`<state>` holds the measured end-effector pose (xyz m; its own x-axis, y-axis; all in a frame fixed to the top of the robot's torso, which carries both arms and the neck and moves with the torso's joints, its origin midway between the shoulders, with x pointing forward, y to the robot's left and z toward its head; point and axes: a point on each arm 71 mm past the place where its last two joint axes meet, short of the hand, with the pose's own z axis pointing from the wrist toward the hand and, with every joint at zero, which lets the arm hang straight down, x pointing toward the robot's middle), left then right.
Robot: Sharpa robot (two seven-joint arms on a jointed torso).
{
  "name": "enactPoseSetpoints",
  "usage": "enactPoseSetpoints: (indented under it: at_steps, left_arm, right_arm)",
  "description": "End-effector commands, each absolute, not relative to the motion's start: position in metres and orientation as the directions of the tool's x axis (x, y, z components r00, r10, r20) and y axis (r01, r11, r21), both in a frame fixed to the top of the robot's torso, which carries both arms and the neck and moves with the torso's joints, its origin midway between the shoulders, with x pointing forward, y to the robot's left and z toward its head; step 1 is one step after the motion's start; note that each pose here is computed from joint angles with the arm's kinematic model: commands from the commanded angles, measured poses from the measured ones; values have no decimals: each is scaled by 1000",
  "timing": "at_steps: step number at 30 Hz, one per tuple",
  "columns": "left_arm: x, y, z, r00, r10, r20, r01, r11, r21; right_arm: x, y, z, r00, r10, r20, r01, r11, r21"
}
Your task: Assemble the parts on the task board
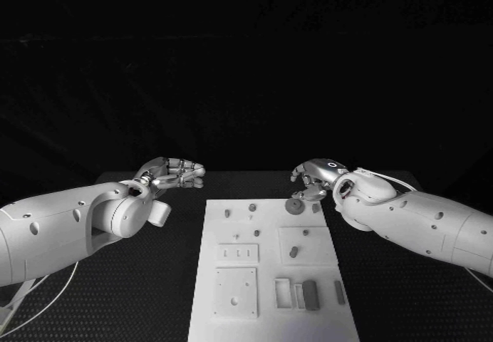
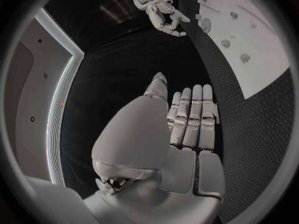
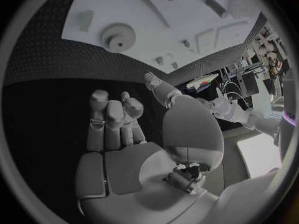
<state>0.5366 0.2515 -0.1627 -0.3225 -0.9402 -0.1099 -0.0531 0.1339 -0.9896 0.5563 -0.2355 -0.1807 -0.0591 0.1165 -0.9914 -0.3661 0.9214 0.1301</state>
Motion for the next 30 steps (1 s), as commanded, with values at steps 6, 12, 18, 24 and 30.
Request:
enactPoseSetpoints:
  at_steps: [6, 12, 18, 24, 30]
  left_arm:
    - [537, 249, -161, -347, -932, -103, -32, 121, -992]
    - [538, 248, -161, -344, -933, -104, -38, 125, -991]
    - [539, 247, -162, -344, -933, -105, -39, 126, -991]
    - [539, 246, -162, -344, -933, -106, -42, 128, -991]
    - [539, 244, -162, -349, -931, -105, -42, 127, -991]
  right_arm:
    - [562, -241, -191, -143, 75, -987, -381, 916, 125]
    - [564, -241, -202, -165, 50, -985, -381, 918, 110]
    - [566, -239, -209, -165, 40, -986, -378, 920, 101]
    - [568, -234, -215, -164, 37, -986, -382, 919, 97]
    - [570, -231, -221, -174, 29, -984, -380, 920, 95]
